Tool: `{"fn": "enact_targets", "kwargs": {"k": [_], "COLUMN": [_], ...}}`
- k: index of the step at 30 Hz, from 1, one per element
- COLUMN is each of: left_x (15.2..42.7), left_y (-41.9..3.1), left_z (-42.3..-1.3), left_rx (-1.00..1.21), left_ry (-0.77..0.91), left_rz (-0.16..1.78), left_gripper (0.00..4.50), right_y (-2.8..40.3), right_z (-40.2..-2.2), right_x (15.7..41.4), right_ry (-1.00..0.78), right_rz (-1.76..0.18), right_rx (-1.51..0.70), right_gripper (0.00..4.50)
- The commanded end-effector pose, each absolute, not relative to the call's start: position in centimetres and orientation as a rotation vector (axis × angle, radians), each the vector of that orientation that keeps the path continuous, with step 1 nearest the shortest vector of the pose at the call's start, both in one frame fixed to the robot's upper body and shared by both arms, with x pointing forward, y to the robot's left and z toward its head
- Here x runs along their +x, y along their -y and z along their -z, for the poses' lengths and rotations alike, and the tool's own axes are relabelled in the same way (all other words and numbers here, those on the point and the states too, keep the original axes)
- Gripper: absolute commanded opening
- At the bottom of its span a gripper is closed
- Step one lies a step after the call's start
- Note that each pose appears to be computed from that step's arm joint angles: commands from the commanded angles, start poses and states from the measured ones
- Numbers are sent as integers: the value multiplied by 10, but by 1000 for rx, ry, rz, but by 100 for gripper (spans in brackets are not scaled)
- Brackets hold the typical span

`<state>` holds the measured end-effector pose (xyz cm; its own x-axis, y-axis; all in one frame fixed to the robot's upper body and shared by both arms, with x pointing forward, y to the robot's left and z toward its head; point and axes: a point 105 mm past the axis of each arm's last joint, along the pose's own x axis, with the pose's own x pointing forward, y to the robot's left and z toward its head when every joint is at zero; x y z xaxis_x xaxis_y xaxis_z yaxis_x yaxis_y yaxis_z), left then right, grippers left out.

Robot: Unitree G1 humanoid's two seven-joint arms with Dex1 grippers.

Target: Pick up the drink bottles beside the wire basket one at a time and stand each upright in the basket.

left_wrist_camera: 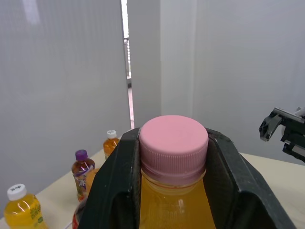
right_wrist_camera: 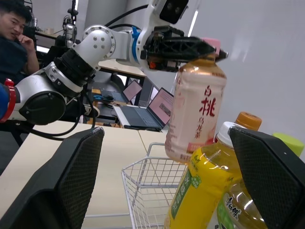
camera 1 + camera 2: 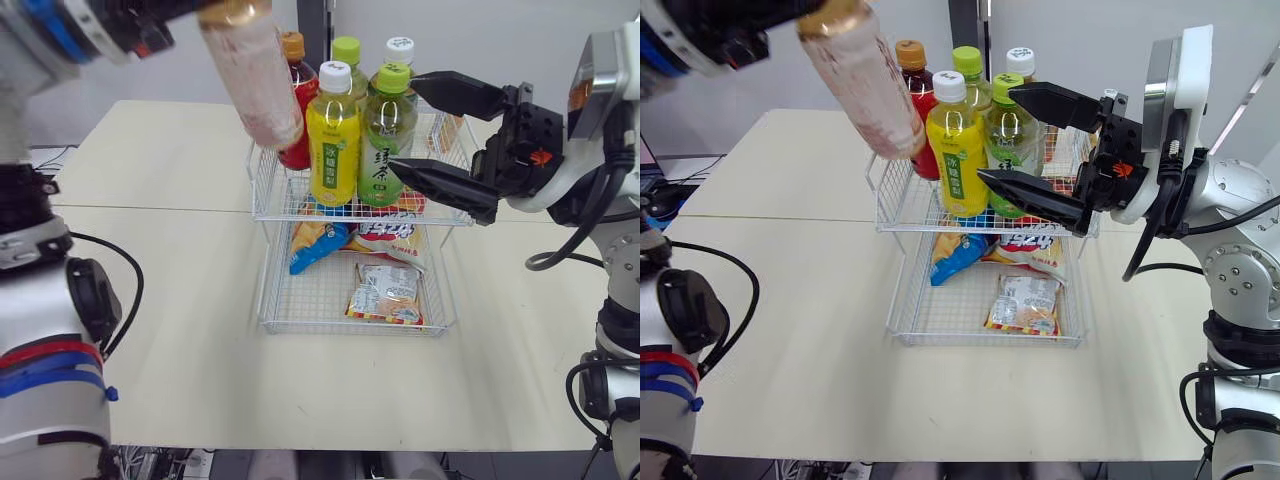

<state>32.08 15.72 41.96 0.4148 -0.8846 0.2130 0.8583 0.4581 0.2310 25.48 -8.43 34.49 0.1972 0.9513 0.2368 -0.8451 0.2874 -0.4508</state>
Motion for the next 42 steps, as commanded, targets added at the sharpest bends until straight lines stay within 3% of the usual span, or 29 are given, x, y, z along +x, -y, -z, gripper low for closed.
{"fn": "enact_targets", "kwargs": {"k": [1,13,22,32,42], "left_x": [313,341,343,332,332], "left_y": [-150,-141,-142,-172,-257], "left_z": [-427,-382,-366,-385,-380], "left_rx": [182,244,221,212,251], "left_ry": [406,329,299,331,288], "left_rz": [1100,1078,1090,1005,729], "left_gripper": [136,136,136,449,449], "right_y": [90,96,98,97,110], "right_z": [-359,-367,-370,-367,-367], "right_x": [246,243,240,247,271], "right_ry": [590,624,617,594,520], "right_rz": [-1246,-1211,-1208,-1211,-1091], "right_rx": [-271,-260,-265,-281,-388], "right_gripper": [450,450,450,450,450]}}
